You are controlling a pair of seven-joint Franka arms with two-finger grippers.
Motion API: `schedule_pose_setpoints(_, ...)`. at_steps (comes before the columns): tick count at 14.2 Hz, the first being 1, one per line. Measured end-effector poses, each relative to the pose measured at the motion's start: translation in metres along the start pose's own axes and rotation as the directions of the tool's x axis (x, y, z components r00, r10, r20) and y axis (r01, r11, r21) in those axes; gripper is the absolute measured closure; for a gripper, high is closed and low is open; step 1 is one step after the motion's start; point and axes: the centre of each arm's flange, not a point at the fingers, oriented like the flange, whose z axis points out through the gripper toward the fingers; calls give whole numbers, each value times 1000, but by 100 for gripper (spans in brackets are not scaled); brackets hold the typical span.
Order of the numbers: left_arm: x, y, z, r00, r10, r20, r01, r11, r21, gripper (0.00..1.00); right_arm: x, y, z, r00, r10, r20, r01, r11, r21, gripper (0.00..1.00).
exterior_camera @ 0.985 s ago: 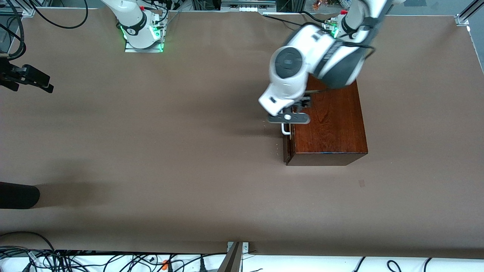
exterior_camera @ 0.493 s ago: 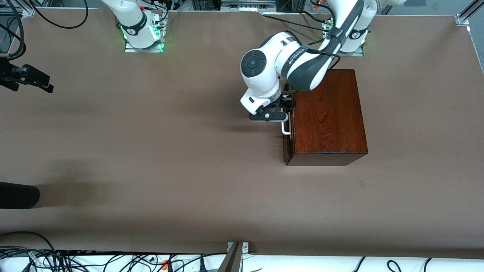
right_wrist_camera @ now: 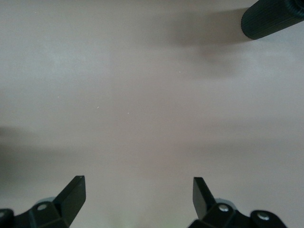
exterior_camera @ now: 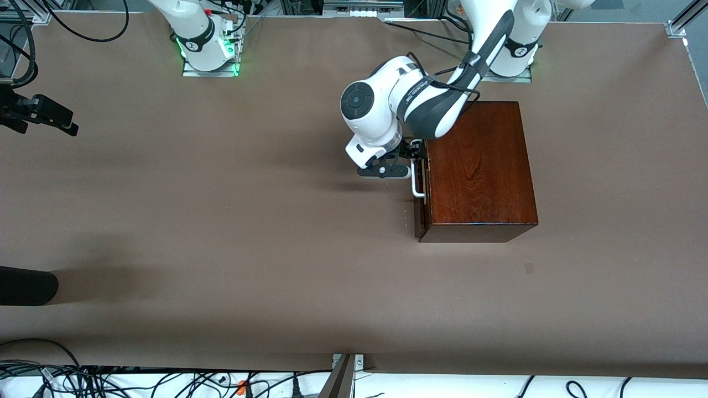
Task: Open drawer, take yellow block, close drawer
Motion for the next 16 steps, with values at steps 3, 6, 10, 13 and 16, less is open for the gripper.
schedule_pose_setpoints(3, 2, 2, 11, 1000, 1, 14, -1, 1000, 10, 0, 0, 0, 0, 1000, 0, 0, 0, 1000, 0, 0)
schedule_pose_setpoints(6, 2, 5, 20, 1000, 5, 16, -5, 1000, 9, 0, 0, 0, 0, 1000, 0, 0, 0, 1000, 0, 0)
schedule_pose_setpoints(10, 1, 9, 31, 1000, -13, 15, 13, 1000, 5, 0, 0, 0, 0, 1000, 0, 0, 0, 1000, 0, 0)
schedule_pose_setpoints(13, 2, 11, 35, 999, -45, 12, 45, 999, 3, 0, 0, 0, 0, 1000, 0, 0, 0, 1000, 0, 0)
schedule_pose_setpoints(16, 2, 12, 36, 998, -61, 3, 61, 998, -7, 0, 0, 0, 0, 1000, 0, 0, 0, 1000, 0, 0)
